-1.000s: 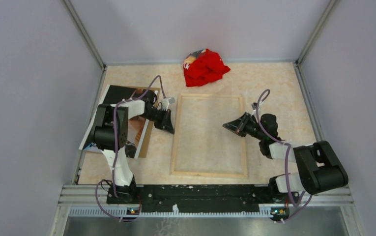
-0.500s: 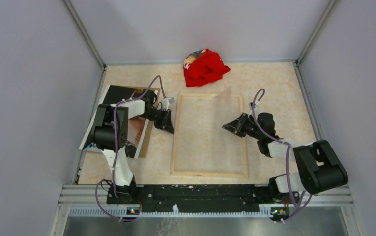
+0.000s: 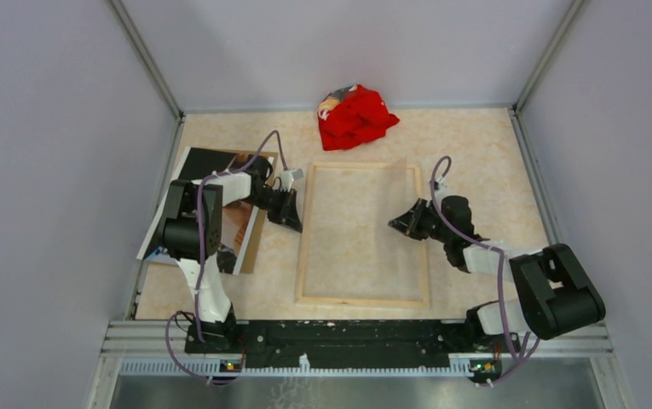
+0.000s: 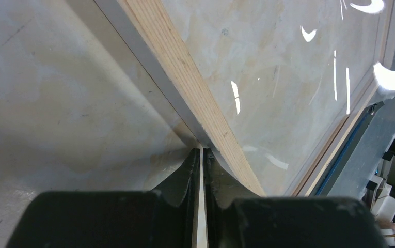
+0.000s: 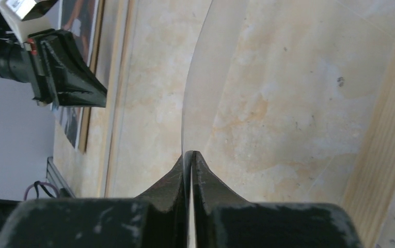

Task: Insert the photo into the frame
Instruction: Place the photo frame item in the photo frame.

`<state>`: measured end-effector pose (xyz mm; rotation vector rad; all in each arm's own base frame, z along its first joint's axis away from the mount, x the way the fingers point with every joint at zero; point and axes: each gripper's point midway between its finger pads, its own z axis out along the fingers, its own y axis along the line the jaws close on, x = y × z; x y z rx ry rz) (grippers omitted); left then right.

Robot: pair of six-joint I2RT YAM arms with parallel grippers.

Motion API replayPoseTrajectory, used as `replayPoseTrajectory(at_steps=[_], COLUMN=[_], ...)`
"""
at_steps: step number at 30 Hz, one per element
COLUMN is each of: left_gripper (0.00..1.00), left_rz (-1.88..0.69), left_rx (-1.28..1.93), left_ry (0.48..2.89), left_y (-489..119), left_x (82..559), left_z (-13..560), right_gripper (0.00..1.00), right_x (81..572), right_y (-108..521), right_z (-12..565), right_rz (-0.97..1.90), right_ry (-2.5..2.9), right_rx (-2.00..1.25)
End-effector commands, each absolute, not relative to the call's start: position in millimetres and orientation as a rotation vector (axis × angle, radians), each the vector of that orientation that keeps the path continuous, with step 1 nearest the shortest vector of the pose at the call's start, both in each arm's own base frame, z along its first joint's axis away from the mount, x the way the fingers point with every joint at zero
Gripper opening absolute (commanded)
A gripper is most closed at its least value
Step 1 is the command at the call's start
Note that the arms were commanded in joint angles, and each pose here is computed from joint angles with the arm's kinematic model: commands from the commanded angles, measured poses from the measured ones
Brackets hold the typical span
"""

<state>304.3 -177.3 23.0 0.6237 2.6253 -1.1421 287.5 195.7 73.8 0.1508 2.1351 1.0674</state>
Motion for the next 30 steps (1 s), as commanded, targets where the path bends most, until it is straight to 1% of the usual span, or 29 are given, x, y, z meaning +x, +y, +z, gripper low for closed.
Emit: replayPoseTrajectory(at_steps=[1,3,6,8,10,16,20,23,30], left_gripper=[0.13,0.13,0.12,0.12,0.12,0.12,0.12,0.12,0.12], left_rz=[-1.159,-1.158,-1.154,-1.155,-1.162,-1.163,-1.157,-1.158,-1.162], left_rx=[0.675,0.679,0.683,0.685,0.683,0.683,0.689,0.693,0.69], left_ry=[2.588,2.586,2.586,2.588,2.588,2.588,2.585,2.581,2.585], left_y=[-185,-185,-184,-184,-185,-185,-184,-184,-184], left_x=[309,309,308,308,307,305,306,306,304], left_z=[23,24,23,22,22,21,22,23,21], right_gripper=[0.08,0.23,0.34,0.4,0.44,0.61,0.64,0.64,0.63], right_x=[286,285,286,287,289,294,298,298,300], right_y=[201,197,191,187,184,180,176,168,158], right_z=[72,68,70,73,73,71,71,68,73], right_rz=[1.007,0.963,0.904,0.862,0.826,0.769,0.719,0.661,0.648], right_ry=[2.174,2.211,2.235,2.256,2.279,2.341,2.363,2.382,2.365], right_rx=[0.062,0.065,0.06,0.057,0.059,0.062,0.064,0.072,0.079])
